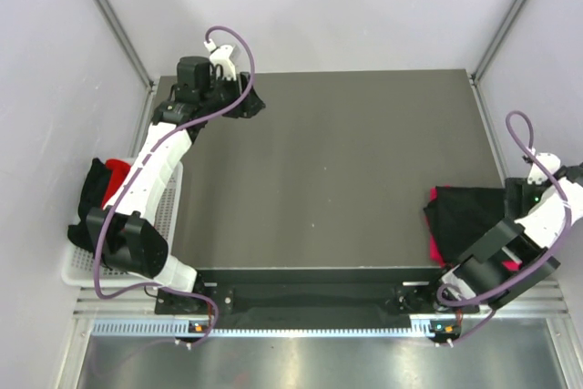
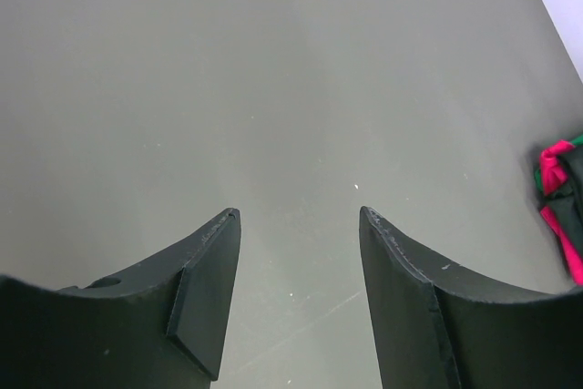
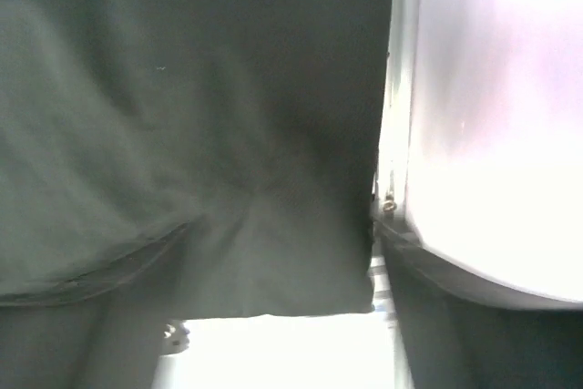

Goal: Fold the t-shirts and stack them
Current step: Neatly place the folded tshirt to the corner, then reset both grippers

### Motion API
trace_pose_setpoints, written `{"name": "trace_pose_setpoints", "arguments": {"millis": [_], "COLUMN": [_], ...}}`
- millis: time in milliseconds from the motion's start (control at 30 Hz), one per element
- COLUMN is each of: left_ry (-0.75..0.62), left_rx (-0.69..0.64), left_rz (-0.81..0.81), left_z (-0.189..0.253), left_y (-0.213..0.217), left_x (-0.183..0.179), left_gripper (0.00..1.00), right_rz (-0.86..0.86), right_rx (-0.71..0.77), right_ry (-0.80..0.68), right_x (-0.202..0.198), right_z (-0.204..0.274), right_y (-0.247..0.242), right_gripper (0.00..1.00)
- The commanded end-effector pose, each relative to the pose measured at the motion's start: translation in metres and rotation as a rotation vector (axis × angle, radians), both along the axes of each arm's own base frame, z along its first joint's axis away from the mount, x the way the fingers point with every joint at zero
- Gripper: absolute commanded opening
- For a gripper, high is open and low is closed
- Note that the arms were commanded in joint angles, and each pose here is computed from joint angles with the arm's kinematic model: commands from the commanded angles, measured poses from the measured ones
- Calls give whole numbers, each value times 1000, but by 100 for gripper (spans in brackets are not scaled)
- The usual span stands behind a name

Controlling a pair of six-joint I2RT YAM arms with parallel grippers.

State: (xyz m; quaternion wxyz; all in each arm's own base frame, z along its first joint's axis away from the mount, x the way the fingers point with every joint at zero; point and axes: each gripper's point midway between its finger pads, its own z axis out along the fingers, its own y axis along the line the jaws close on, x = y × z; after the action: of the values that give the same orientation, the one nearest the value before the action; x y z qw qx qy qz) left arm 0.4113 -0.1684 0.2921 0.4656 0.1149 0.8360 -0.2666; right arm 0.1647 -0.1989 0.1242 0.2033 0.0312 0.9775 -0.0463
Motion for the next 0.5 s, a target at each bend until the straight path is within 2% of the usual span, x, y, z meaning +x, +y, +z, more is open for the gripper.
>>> {"name": "trace_pose_setpoints", "arguments": {"millis": [0,133,267,333,467], "left_ry": [-92,-148,-217,-195,-165], "left_rx": [-11,-8,78,153,278], "left_rz": [21,63,157,206,264], "left_z": [24,30,33,21,5], "left_y": [7,17,43,57,79], "left_x": [1,-8,-14,-14,-15], "left_gripper": [60,64,72,73,74], "right_rz": [11,54,97,148,279], "right_rx": [-94,-204,-248,-204,-79], "right_ry": [-80,-206,-368,-424,-396], "right_x": [4,8,24,40,70], "right_z": [23,61,99,105,91], "right_y": [-6,4,19,37,86], "right_gripper": [98,100,99,100,100]}}
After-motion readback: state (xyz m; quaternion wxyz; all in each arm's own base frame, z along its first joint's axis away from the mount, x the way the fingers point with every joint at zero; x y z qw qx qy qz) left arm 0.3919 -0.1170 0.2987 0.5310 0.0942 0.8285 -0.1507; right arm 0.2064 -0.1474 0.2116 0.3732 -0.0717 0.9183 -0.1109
